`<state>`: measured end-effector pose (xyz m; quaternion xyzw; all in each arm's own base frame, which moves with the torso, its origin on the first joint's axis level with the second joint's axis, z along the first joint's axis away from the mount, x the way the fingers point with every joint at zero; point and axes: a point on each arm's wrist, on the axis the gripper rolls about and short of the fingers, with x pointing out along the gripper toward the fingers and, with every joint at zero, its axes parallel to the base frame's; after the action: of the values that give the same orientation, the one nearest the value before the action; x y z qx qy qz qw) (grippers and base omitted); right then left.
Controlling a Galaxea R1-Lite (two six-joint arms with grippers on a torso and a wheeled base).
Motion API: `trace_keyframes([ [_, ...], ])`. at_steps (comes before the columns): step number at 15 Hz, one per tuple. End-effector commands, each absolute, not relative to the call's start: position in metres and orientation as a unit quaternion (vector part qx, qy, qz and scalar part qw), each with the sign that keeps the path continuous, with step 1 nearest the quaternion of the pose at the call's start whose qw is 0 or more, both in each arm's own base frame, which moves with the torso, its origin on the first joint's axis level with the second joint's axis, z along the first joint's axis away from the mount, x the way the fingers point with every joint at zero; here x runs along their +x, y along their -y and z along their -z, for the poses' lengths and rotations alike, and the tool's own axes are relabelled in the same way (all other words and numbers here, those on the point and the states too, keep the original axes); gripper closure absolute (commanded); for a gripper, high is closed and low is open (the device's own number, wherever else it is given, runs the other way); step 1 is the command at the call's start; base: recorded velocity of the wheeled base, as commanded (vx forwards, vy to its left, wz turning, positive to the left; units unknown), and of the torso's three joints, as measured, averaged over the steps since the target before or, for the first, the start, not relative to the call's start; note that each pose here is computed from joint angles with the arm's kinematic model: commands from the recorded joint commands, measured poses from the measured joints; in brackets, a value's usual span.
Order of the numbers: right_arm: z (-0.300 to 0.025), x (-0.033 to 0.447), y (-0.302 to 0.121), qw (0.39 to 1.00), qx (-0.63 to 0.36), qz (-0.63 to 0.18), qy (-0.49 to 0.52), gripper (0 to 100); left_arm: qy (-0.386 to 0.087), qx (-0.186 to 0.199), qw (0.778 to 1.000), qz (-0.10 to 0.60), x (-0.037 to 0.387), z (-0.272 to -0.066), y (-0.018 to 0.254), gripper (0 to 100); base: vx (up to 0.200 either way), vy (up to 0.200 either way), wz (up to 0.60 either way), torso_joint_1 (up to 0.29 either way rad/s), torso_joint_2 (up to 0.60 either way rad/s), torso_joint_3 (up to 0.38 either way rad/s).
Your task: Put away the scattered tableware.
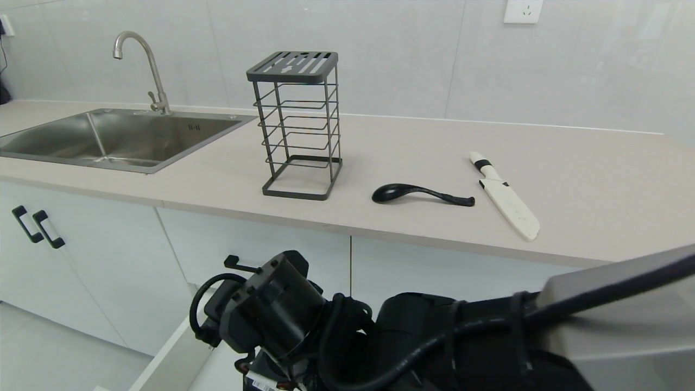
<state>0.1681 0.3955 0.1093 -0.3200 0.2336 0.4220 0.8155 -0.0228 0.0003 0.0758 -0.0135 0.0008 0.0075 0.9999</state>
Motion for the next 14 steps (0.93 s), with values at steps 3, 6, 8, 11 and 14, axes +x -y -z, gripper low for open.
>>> trace_keyframes([
  [3,-0.204,0.119,-0.342,0.837,-0.269,-0.451,-0.154,0,-0.001,-0.014,1.000,-0.008,-0.023,-0.076,0.000,0,0.000,0.000,0.00,0.000,0.00,0.000],
  [6,-0.248,0.094,-0.285,0.854,-0.235,-0.451,-0.110,0,-0.001,-0.014,1.000,-0.008,-0.023,-0.076,0.000,0,0.000,0.000,0.00,0.000,0.00,0.000],
  [8,-0.265,0.087,-0.253,0.869,-0.216,-0.436,-0.091,0,-0.001,-0.014,1.000,-0.008,-0.023,-0.076,0.000,0,0.000,0.000,0.00,0.000,0.00,0.000],
  [11,-0.286,0.118,-0.205,0.914,-0.186,-0.352,-0.086,0,-0.001,-0.014,1.000,-0.008,-0.023,-0.076,0.000,0,0.000,0.000,0.00,0.000,0.00,0.000],
  [14,-0.281,0.140,-0.188,0.919,-0.184,-0.330,-0.113,0,-0.001,-0.014,1.000,-0.008,-0.023,-0.076,0.000,0,0.000,0.000,0.00,0.000,0.00,0.000],
])
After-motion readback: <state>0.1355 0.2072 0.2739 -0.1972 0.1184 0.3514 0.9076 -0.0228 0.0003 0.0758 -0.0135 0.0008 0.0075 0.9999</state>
